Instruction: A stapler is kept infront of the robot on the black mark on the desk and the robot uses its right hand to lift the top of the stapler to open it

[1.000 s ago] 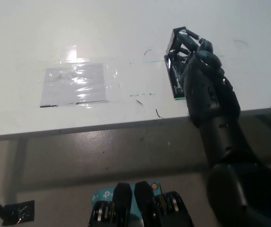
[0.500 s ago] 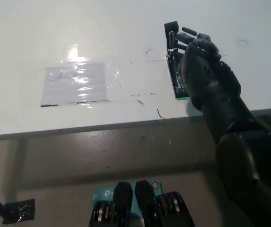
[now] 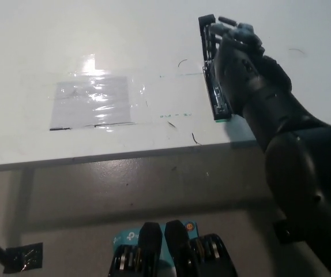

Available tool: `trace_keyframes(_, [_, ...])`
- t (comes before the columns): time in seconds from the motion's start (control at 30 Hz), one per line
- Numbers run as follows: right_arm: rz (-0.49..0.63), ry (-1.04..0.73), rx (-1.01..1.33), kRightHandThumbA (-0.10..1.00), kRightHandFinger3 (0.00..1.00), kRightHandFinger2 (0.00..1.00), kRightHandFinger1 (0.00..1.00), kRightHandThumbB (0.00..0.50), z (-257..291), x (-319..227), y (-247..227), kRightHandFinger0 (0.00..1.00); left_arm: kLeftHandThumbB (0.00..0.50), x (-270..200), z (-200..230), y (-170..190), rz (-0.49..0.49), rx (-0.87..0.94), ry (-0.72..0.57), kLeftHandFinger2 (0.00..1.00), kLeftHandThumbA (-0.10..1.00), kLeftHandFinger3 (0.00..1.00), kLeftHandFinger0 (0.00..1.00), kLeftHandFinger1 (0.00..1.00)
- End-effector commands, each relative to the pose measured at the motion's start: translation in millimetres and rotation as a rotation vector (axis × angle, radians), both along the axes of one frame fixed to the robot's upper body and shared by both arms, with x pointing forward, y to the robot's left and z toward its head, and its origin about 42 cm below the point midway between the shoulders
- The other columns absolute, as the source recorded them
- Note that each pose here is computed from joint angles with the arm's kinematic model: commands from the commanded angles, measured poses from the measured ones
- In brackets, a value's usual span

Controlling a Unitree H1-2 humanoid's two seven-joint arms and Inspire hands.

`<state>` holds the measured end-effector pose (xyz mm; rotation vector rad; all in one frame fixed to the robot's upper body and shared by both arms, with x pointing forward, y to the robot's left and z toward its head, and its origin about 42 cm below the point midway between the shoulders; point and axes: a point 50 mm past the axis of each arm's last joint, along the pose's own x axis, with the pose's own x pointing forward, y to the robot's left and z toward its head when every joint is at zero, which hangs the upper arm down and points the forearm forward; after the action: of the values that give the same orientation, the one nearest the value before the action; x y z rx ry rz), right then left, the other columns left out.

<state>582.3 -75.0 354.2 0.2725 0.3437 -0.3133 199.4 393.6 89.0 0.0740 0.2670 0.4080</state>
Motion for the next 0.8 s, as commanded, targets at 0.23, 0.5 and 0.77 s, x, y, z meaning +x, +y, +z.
trace_keyframes(0.23, [0.148,-0.577,0.017,0.3,0.58,0.47,0.35,0.0,180,-10,42,0.3,0.0,-5,13,8,-0.01,0.046,-0.02,0.38,0.55,0.61,0.27,0.25])
trace_keyframes(0.5, [0.135,-0.515,0.056,0.24,0.59,0.45,0.33,0.007,136,2,18,0.27,0.0,-6,16,12,-0.003,0.043,-0.026,0.38,0.57,0.64,0.27,0.24])
trace_keyframes(0.77, [0.189,-0.551,0.067,0.26,0.59,0.39,0.28,0.0,105,2,-20,0.22,0.0,-8,16,12,0.006,0.042,-0.023,0.41,0.6,0.67,0.29,0.27])
